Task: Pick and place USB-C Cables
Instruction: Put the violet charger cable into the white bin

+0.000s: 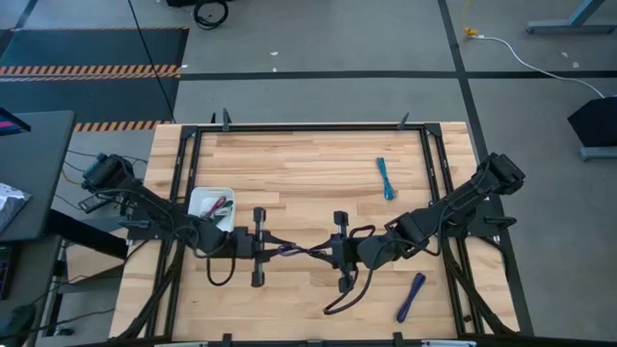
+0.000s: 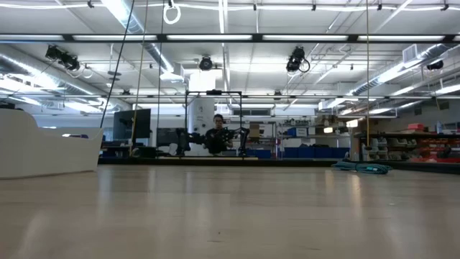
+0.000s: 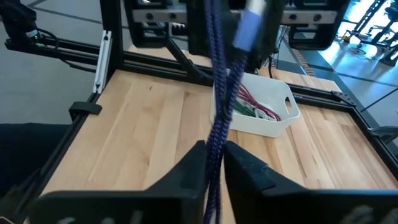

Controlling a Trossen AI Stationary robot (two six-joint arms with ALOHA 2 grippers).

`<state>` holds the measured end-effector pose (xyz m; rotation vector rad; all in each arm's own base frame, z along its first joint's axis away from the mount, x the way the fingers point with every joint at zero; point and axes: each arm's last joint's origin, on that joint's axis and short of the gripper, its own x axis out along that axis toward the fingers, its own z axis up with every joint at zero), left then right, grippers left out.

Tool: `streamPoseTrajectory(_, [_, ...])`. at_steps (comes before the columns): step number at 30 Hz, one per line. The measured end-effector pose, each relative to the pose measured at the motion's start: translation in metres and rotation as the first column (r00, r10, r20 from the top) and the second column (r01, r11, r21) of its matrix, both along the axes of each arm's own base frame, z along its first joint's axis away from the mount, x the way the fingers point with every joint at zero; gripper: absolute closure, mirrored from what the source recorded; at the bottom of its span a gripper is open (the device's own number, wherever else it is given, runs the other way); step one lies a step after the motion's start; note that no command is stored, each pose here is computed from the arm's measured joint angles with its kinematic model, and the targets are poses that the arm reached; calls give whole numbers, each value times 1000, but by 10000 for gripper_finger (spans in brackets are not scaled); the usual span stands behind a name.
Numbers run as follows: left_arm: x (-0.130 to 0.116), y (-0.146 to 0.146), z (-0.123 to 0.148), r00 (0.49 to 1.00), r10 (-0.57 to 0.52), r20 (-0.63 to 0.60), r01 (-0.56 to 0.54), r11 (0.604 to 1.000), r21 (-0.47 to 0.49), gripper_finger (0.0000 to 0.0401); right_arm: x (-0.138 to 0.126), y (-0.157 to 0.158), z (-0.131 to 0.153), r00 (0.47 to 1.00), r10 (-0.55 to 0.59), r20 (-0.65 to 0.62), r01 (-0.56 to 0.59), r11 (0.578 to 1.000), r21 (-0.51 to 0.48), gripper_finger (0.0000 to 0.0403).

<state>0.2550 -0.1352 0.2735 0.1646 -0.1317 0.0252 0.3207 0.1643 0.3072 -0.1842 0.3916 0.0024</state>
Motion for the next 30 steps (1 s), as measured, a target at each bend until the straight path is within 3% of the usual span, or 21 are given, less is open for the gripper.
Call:
streamPoseTrajectory(7, [-3, -1, 0, 999, 34, -24, -34, 999, 3, 379, -3, 0, -5, 999, -5, -48, 4, 1000, -13, 278])
streamPoseTrajectory(11, [-9, 2, 2, 992, 111, -59, -112, 994, -11, 379, -5, -2, -10, 995, -19, -102, 18, 1000, -15, 250])
streamPoseTrajectory(20, [-28, 14, 11, 975, 161, -155, -183, 974, -134, 379, -6, -2, -11, 993, -32, -113, 33, 999, 3, 235])
streamPoseTrajectory(30, [-55, 53, -11, 832, 300, -467, -415, 894, -166, 379, -6, -2, -11, 993, -34, -112, 35, 999, 3, 235])
